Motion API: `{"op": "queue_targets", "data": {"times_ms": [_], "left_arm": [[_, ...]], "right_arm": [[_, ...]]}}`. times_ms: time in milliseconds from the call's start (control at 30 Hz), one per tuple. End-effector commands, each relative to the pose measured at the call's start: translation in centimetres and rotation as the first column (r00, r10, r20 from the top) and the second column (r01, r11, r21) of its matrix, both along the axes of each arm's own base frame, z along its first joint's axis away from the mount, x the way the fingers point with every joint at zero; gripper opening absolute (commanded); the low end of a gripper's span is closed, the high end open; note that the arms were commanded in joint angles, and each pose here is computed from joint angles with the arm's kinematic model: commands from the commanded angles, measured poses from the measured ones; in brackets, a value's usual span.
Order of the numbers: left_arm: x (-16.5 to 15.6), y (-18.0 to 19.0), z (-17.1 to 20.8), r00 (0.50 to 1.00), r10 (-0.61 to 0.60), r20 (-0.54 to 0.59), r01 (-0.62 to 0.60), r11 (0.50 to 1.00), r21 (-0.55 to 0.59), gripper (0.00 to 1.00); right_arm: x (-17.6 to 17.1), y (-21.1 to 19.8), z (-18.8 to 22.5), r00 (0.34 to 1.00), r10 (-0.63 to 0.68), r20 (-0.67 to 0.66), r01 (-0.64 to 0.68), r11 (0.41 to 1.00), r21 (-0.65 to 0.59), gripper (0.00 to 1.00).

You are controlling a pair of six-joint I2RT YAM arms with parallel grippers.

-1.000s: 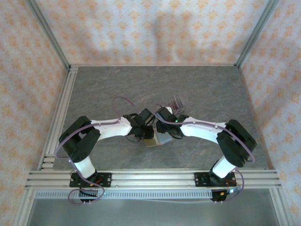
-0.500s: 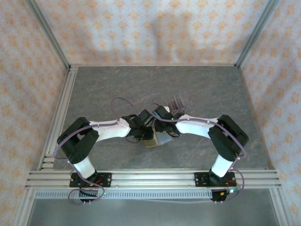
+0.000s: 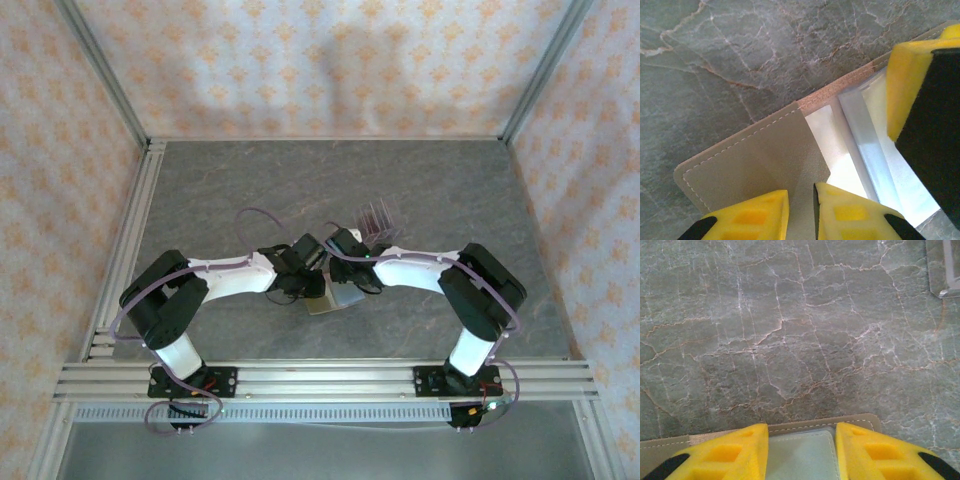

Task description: Put the credit cards into the card holder

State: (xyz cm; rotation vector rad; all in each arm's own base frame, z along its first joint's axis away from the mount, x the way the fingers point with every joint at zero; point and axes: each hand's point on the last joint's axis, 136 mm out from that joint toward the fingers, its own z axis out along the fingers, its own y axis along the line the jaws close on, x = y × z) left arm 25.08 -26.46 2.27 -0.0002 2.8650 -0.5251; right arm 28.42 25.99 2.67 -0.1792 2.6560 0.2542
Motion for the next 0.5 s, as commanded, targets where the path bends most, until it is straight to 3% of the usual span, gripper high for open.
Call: {"op": "queue_targets", "data": {"times_ms": [0, 467], "left_arm": [[0.0, 0.3, 0.0, 1.0, 0.012, 0.016, -0.012, 1.0, 0.021, 0.22], [0.3, -0.3, -0.1, 1.0, 0.008, 0.01, -0.008, 1.0, 0.011, 0.22]], "right_arm": [[-2.9, -0.2, -2.0, 0.997, 0.039, -0.059, -0.043, 0.997, -0.067, 0.36], [-3.2, 0.1, 0.3, 0.998, 0.063, -0.014, -0.063, 0.997, -0.046, 0.1]]}}
